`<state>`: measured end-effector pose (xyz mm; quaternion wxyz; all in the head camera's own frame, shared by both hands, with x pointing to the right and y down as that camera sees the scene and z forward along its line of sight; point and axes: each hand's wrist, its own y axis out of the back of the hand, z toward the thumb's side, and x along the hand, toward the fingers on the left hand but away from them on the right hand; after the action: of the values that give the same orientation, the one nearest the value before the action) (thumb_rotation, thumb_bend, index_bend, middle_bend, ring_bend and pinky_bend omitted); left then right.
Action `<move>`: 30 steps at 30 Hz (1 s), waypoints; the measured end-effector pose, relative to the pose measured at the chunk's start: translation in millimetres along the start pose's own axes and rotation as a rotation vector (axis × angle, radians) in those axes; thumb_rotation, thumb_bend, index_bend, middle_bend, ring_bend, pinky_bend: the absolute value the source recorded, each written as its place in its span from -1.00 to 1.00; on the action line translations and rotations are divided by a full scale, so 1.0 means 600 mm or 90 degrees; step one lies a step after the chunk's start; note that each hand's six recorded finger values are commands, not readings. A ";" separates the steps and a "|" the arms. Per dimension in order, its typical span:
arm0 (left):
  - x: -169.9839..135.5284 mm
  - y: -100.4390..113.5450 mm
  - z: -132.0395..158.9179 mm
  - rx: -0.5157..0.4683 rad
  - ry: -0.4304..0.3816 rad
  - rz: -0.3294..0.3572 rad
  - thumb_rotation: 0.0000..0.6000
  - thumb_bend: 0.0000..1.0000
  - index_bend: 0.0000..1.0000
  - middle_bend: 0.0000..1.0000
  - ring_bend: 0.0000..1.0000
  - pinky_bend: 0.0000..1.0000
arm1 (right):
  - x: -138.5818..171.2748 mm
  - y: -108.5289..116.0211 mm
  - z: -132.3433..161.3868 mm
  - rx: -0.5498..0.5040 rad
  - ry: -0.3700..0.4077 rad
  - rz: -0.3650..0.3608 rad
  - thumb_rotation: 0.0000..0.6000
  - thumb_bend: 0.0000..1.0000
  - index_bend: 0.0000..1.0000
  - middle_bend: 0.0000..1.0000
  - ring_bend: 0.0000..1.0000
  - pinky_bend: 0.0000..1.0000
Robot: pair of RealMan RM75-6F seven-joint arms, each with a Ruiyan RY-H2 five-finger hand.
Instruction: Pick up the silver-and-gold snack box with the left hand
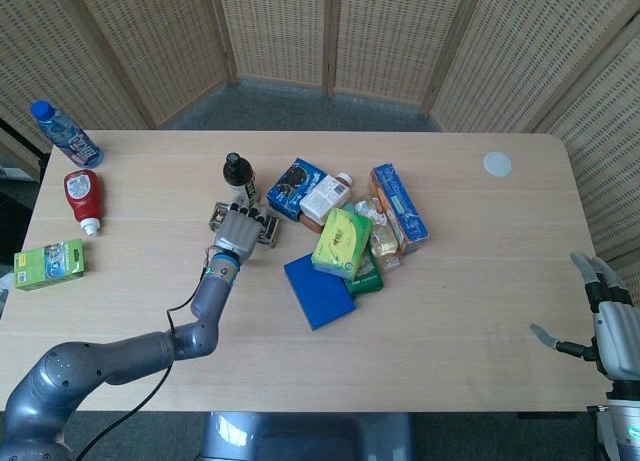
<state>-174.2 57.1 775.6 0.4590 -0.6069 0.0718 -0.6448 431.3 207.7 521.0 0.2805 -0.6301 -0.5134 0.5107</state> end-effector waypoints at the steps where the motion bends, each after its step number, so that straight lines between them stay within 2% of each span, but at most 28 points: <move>1: 0.001 -0.001 0.001 -0.001 0.000 -0.001 1.00 -1.00 -1.00 -1.00 -1.00 -1.00 | 0.000 0.000 0.000 -0.001 0.000 0.000 0.71 -1.00 -1.00 -1.00 -1.00 -1.00; 4: 0.002 -0.002 0.005 0.000 0.001 0.004 1.00 -1.00 -1.00 -1.00 -1.00 -0.94 | 0.000 0.001 -0.001 -0.002 -0.001 0.000 0.72 -1.00 -1.00 -1.00 -1.00 -1.00; 7: 0.004 -0.001 0.009 0.005 0.002 0.014 1.00 -1.00 -0.96 -0.96 -0.99 -0.46 | 0.000 0.002 0.000 -0.003 0.000 0.000 0.72 -1.00 -1.00 -1.00 -1.00 -1.00; 8: 0.005 -0.001 0.010 0.009 0.003 0.019 1.00 -1.00 -0.89 -0.86 -0.92 -0.27 | 0.000 0.002 0.000 -0.004 0.001 0.000 0.72 -1.00 -1.00 -1.00 -1.00 -1.00; 10: 0.006 0.000 0.012 0.015 0.006 0.028 1.00 -1.00 -0.65 -0.51 -0.65 0.06 | 0.000 0.003 0.000 -0.005 0.001 -0.001 0.71 -1.00 -1.00 -1.00 -1.00 -1.00; 18: 0.005 -0.002 0.017 0.036 0.009 0.056 1.00 -1.00 0.07 0.28 0.01 0.62 | 0.001 0.006 0.001 -0.012 0.003 -0.001 0.72 -1.00 -1.00 -1.00 -1.00 -1.00; 21: 0.003 0.003 0.017 0.037 0.006 0.074 1.00 -1.00 0.20 0.40 0.11 0.70 | 0.002 0.006 0.001 -0.014 0.003 -0.002 0.71 -1.00 -1.00 -1.00 -1.00 -1.00; 30: -0.010 0.033 0.003 0.030 -0.001 0.121 1.00 -1.00 0.21 0.40 0.12 0.71 | 0.002 0.008 0.001 -0.016 0.003 -0.004 0.72 -1.00 -1.00 -1.00 -1.00 -1.00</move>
<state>-163.6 50.6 759.1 0.5322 -0.5867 0.1133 -0.5998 432.4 206.9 516.0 0.2752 -0.6334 -0.5210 0.5016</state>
